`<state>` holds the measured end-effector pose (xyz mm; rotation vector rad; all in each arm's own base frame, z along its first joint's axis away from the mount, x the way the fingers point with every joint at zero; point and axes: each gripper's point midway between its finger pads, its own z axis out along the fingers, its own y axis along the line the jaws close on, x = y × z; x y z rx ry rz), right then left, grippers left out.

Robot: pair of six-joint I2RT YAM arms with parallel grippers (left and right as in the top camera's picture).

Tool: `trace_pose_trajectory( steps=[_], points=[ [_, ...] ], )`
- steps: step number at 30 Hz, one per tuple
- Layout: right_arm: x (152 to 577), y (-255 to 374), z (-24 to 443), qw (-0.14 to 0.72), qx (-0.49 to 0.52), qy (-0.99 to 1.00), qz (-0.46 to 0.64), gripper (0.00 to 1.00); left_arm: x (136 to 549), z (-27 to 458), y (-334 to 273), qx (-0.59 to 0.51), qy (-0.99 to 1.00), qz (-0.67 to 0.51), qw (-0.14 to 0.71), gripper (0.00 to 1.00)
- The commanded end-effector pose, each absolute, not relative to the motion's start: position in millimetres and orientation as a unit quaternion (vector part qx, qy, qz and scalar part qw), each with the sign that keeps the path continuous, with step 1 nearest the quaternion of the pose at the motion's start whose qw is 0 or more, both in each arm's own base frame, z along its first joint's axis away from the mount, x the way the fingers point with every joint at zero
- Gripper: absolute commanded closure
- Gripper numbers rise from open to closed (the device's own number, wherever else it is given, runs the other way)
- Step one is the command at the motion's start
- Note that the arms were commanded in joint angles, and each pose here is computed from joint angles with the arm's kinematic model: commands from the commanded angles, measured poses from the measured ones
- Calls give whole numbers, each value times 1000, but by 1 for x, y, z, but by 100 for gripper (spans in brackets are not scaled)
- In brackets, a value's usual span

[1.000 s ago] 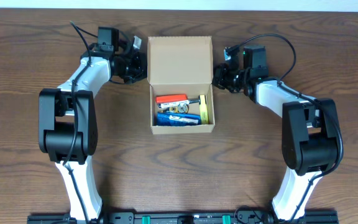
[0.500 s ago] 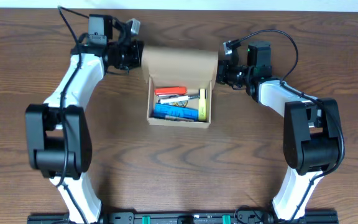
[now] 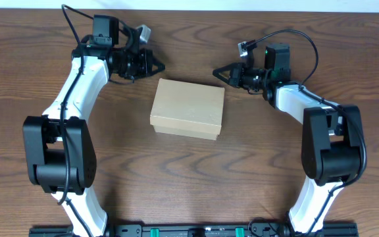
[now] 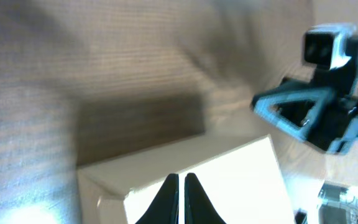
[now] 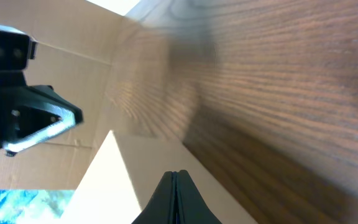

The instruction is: Pack container

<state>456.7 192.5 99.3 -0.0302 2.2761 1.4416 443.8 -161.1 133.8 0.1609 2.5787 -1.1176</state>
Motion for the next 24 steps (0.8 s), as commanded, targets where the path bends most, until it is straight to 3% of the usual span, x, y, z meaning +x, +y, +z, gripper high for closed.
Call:
trace_pose_trajectory(
  steps=[1, 11, 24],
  points=[
    [447, 191, 147, 262, -63, 808, 524, 98, 431, 160, -158, 128, 900, -366, 197, 95],
    [362, 185, 176, 232, -124, 881, 392, 99, 350, 188, -153, 243, 909, -298, 158, 94],
    [318, 199, 117, 167, -142, 926, 306, 98, 319, 115, -165, 220, 918, -314, 104, 94]
  ],
)
